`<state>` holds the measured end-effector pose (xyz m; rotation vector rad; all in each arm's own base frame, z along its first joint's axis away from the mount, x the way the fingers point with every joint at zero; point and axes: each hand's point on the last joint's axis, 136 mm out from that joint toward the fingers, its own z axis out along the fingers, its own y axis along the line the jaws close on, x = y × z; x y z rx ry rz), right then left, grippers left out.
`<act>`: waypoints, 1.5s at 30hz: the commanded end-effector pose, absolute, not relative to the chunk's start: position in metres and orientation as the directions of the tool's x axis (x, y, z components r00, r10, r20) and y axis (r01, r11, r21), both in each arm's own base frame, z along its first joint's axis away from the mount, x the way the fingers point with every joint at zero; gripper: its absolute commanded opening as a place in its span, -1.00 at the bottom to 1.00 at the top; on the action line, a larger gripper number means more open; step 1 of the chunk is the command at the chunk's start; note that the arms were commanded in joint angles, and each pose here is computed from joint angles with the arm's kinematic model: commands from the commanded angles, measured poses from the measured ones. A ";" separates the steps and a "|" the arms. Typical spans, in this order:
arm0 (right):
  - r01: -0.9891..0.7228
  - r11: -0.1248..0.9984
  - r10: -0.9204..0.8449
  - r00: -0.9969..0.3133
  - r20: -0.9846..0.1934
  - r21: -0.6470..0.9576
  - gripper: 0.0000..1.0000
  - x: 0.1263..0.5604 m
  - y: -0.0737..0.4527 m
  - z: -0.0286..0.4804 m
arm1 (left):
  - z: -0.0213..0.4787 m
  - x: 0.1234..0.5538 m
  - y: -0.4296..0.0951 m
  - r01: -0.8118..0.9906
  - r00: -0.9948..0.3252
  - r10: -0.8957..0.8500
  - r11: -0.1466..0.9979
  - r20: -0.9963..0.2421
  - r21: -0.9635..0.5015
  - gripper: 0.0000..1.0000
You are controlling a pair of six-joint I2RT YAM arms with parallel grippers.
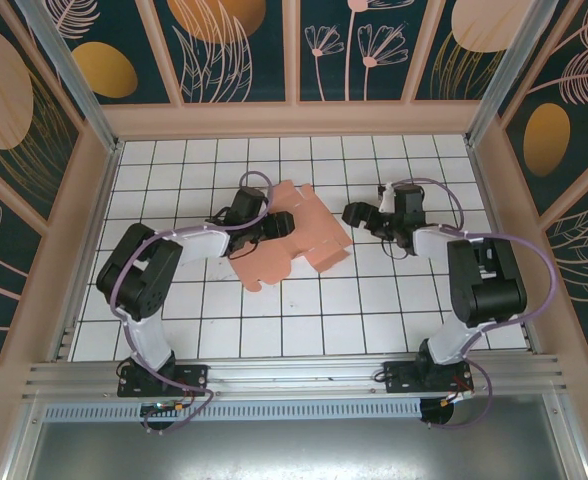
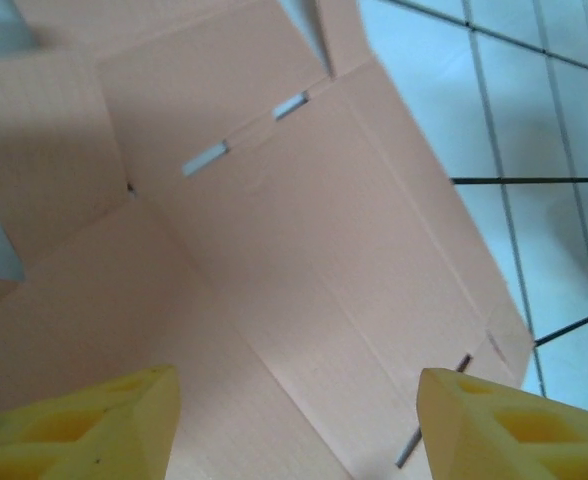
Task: Fold the paper box
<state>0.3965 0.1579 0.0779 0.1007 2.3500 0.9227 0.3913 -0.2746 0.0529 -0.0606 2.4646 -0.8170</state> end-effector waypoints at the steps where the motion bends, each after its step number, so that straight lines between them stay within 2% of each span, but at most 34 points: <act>1: -0.184 0.721 0.267 -0.816 -0.513 0.668 0.88 0.407 0.174 0.086 | 0.029 0.390 -0.274 0.068 -0.878 -0.225 0.814 -0.422 -0.576 0.14; 3: -0.187 0.711 0.258 -0.827 -0.499 0.678 0.88 0.407 0.179 0.082 | 0.019 0.386 -0.271 0.054 -0.887 -0.223 0.819 -0.403 -0.571 0.05; 7: -0.237 0.674 0.197 -0.855 -0.480 0.699 0.83 0.403 0.194 0.076 | 0.012 0.384 -0.269 0.054 -0.892 -0.215 0.821 -0.396 -0.568 0.01; 13: -0.355 0.614 0.079 -0.861 -0.502 0.705 0.53 0.403 0.214 0.075 | -0.007 0.371 -0.263 0.084 -0.906 -0.161 0.837 -0.392 -0.540 0.00; 23: -0.360 0.577 0.054 -0.879 -0.474 0.733 0.53 0.429 0.223 0.056 | -0.013 0.367 -0.264 0.102 -0.914 -0.135 0.837 -0.384 -0.537 -0.02; 28: -0.403 0.494 0.020 -0.880 -0.474 0.770 0.46 0.422 0.234 0.064 | -0.013 0.367 -0.265 0.109 -0.915 -0.126 0.836 -0.383 -0.537 -0.02; 31: -0.448 0.502 0.007 -0.854 -0.521 0.740 0.24 0.421 0.235 0.072 | -0.014 0.368 -0.266 0.112 -0.916 -0.122 0.837 -0.383 -0.535 -0.03; 39: -0.423 0.632 0.001 -0.838 -0.546 0.649 -0.68 0.442 0.221 0.062 | -0.012 0.367 -0.268 0.117 -0.918 -0.119 0.830 -0.378 -0.546 -0.03; 44: -0.427 0.658 -0.010 -0.829 -0.559 0.620 -0.86 0.447 0.220 0.061 | -0.012 0.366 -0.268 0.116 -0.920 -0.117 0.831 -0.375 -0.544 -0.03; 45: -0.429 0.664 -0.010 -0.824 -0.566 0.612 -0.96 0.448 0.220 0.063 | -0.012 0.366 -0.268 0.117 -0.919 -0.117 0.831 -0.376 -0.544 -0.03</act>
